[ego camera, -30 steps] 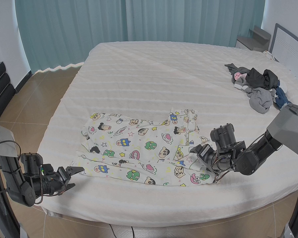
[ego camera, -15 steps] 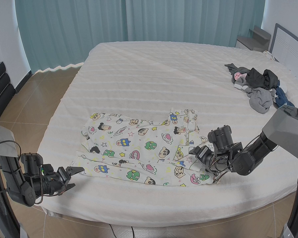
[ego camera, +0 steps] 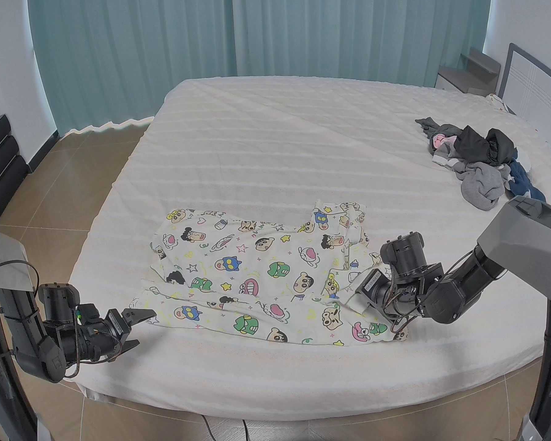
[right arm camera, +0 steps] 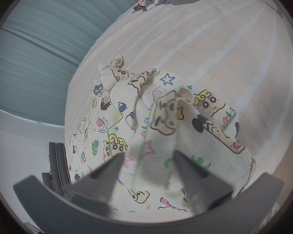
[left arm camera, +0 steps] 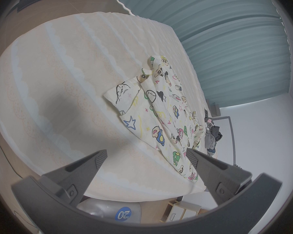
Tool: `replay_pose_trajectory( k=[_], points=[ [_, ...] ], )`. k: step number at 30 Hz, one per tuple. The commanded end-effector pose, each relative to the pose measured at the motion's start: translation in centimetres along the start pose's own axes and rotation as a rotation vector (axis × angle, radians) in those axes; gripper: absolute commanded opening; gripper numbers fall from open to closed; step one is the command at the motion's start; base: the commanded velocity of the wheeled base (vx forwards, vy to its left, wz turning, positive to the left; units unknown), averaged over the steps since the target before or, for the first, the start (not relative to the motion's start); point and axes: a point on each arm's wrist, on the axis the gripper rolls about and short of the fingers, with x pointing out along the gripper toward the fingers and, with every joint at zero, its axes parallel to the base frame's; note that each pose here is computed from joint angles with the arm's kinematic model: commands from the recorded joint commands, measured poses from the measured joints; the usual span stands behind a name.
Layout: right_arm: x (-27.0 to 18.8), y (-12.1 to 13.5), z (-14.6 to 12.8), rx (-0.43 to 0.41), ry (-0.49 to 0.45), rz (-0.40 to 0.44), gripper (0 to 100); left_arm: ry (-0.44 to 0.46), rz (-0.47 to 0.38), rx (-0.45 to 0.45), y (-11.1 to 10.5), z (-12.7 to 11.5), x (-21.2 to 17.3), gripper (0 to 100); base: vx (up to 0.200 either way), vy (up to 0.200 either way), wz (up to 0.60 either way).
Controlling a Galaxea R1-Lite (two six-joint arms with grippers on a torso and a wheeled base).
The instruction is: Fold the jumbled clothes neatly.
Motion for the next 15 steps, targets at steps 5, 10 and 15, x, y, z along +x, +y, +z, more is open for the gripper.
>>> replay_pose_trajectory(
  k=[5,10,15],
  points=[
    [0.0,-0.1,-0.1,-0.004,0.003,-0.004,0,0.001,0.001,-0.002,0.0,0.0,0.0,100,0.0,0.0,0.0],
    [-0.6,0.3,0.2,-0.003,-0.004,0.012,0,0.001,0.001,-0.002,0.0,0.0,0.0,100,0.0,0.0,0.0],
    [-1.8,1.0,0.4,-0.01,-0.011,0.038,0,0.001,0.001,-0.002,0.0,0.0,0.0,100,0.0,0.0,0.0]
  ],
)
